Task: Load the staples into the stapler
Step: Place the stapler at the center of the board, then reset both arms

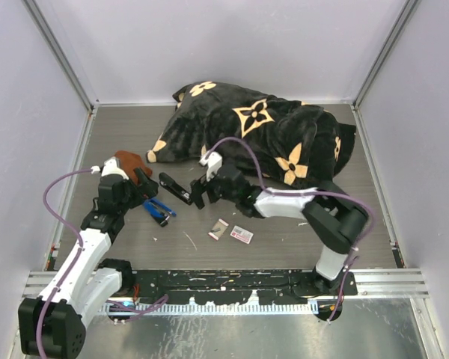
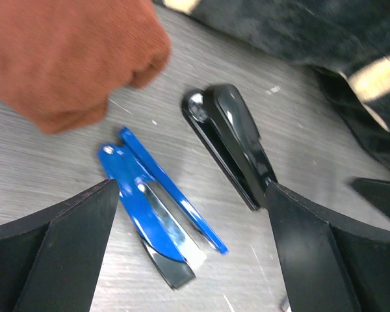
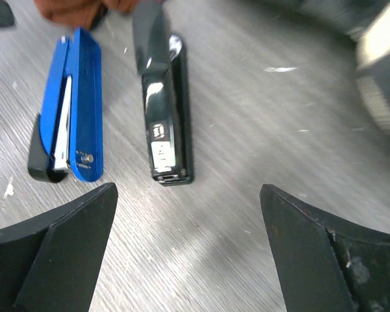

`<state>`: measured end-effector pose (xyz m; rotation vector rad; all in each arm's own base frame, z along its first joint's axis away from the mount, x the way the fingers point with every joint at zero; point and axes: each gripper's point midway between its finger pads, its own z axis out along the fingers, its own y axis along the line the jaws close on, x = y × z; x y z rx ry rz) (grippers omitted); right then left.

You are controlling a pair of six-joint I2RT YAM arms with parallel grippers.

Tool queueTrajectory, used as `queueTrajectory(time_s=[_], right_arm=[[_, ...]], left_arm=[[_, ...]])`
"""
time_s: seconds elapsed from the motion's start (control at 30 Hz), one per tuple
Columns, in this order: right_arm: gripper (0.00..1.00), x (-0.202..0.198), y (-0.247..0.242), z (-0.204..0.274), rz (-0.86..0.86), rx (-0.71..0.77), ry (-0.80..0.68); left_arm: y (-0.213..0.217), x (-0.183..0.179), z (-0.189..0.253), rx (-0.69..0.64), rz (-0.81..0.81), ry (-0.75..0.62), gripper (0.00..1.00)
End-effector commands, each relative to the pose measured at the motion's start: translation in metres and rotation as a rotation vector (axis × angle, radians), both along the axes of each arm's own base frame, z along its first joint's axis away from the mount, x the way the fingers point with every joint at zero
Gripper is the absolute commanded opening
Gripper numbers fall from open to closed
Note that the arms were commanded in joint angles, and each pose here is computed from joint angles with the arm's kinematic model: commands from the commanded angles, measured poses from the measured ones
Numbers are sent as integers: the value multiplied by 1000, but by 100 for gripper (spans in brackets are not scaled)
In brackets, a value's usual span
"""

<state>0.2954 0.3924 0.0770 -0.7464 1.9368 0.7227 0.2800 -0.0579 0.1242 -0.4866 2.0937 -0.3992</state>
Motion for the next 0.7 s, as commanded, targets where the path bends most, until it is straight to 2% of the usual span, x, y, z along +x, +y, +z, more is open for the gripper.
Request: queueTrajectory(time_s=[0.0, 0.17, 0.23, 0.33, 0.5, 0.6, 0.67], right_arm=[[98, 19, -57, 67, -129, 21, -22], [99, 33, -166, 93, -372, -5, -28], [100, 40, -212, 102, -485, -3, -66], [100, 49, -281, 109, -683, 12, -116], [100, 41, -380, 130, -996, 176, -303], [100, 23, -411, 141, -1102, 267, -483], [100, 12, -426, 137, -1162, 271, -563]], left_arm=[[42, 30, 28, 108, 149, -197, 98], [85, 36, 36, 199, 263, -252, 98], [100, 35, 34, 286, 298, -289, 98], [117, 27, 22, 343, 379, -326, 98], [123, 22, 23, 376, 405, -365, 98], [127, 22, 17, 382, 429, -375, 98], [128, 26, 16, 387, 431, -384, 98]])
